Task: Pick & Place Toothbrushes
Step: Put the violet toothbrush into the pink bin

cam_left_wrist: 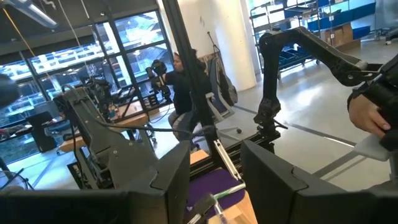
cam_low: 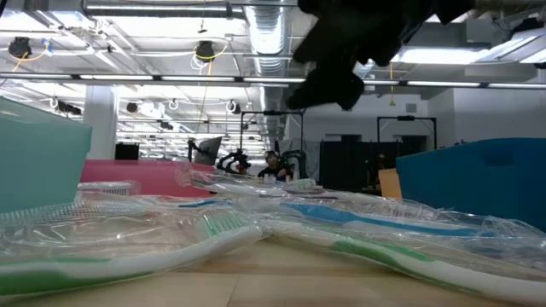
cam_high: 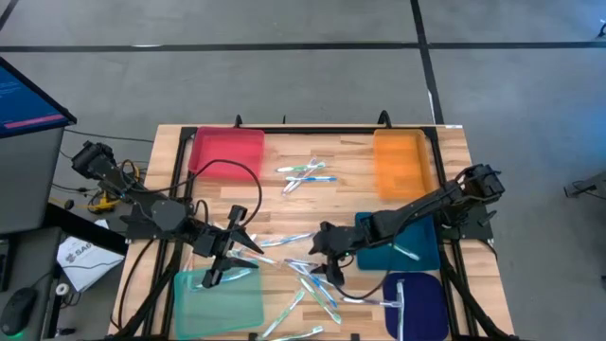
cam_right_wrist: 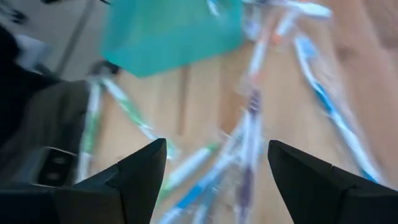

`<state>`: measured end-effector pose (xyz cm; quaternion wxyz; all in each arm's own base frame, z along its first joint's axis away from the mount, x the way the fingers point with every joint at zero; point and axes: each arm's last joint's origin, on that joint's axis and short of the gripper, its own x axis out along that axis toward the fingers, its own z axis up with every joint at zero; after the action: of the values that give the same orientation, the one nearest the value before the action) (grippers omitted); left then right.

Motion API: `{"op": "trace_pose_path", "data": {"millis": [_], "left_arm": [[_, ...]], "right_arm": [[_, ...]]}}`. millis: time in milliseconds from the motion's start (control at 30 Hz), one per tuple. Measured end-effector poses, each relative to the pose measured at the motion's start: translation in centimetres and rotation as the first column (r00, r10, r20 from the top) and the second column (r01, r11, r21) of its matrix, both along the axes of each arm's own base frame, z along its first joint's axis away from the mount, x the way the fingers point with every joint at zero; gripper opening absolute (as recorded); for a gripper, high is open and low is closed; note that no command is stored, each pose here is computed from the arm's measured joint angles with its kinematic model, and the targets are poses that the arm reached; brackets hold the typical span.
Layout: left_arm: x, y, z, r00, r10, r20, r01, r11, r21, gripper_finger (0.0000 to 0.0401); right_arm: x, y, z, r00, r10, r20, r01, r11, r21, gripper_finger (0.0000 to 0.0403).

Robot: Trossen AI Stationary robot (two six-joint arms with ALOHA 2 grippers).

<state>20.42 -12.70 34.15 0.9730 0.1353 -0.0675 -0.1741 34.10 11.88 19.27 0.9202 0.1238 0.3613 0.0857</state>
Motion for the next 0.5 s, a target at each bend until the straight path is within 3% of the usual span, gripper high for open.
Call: {"op": "trace_pose_path", "data": {"millis": [200,500], "left_arm": [[0.0,0.0,0.0,1.0,0.0,-0.001,0.0,1.0,0.0,0.0136],[0.0,0.0,0.0,1.0,0.003,-0.002,-0.003,1.0,0.0,0.0136]], "right_arm": [[-0.3,0.2,-0.5,0.997,-0.07,-0.029,0.068,0.996,-0.053,0.0276],[0.4,0.6,-4.5,0.988,-0.077,-0.137,0.062,0.992,-0.11,0.0276]]}}
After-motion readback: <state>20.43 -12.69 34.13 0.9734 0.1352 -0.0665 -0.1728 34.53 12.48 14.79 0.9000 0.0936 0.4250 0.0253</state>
